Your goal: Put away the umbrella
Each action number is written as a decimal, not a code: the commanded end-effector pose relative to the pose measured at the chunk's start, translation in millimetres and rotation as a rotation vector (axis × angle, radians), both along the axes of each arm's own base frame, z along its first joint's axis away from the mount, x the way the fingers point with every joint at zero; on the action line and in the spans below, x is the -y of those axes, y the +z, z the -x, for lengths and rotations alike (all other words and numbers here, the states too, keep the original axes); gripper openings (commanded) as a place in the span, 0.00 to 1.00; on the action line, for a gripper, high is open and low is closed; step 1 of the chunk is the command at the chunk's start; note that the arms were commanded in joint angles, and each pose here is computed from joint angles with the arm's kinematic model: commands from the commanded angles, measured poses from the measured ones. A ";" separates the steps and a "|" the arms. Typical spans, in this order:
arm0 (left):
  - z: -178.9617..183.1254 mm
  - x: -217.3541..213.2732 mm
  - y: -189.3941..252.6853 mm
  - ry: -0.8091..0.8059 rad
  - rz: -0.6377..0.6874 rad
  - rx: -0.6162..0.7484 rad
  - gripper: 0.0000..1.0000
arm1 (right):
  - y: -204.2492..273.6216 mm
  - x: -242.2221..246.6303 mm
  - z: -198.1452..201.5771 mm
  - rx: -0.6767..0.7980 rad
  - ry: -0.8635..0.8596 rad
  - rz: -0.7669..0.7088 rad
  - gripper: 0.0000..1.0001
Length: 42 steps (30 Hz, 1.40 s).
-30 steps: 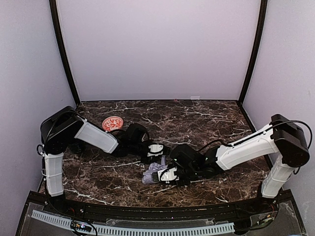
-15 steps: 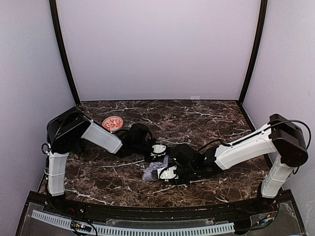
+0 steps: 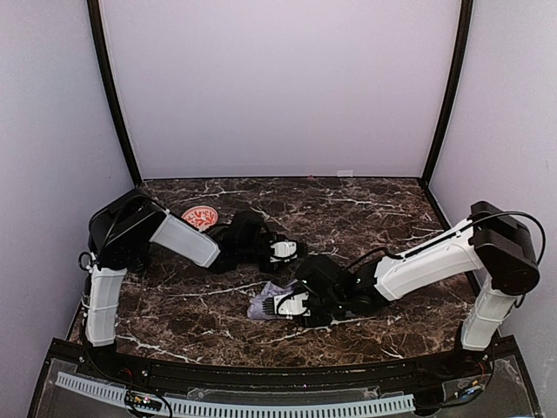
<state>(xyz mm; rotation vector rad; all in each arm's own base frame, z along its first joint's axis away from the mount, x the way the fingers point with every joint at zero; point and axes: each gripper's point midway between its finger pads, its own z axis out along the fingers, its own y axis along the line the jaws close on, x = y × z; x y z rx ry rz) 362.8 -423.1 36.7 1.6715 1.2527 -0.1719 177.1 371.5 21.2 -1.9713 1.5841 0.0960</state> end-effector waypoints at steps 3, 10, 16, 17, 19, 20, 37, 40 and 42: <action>-107.6 -52.8 53.2 0.346 0.067 0.144 0.69 | -71.2 54.3 67.4 -0.278 0.080 0.280 0.00; -117.8 -80.4 112.4 0.463 0.078 0.046 0.77 | -73.5 50.8 67.6 -0.318 0.059 0.298 0.00; -23.8 -123.3 216.8 0.486 0.333 -0.107 0.64 | -71.4 46.8 67.1 -0.392 0.037 0.284 0.00; 2.3 -129.4 220.7 0.460 0.373 -0.132 0.61 | -70.1 45.1 66.4 -0.417 0.027 0.272 0.00; 63.6 -133.0 220.6 0.340 0.381 -0.151 0.57 | -68.8 42.8 64.6 -0.457 0.005 0.255 0.00; 100.1 -129.2 212.3 0.243 0.341 -0.159 0.57 | -69.4 42.8 64.1 -0.468 -0.003 0.254 0.00; 216.5 -109.1 53.0 -0.097 -0.113 -0.152 0.96 | -76.1 48.7 45.6 -0.592 -0.102 0.310 0.00; 198.0 -98.8 44.1 -0.052 -0.122 -0.095 0.99 | -71.4 45.1 44.0 -0.608 -0.106 0.289 0.00; 190.3 -90.9 39.5 -0.043 -0.130 -0.078 0.99 | -70.9 43.4 46.6 -0.627 -0.101 0.283 0.00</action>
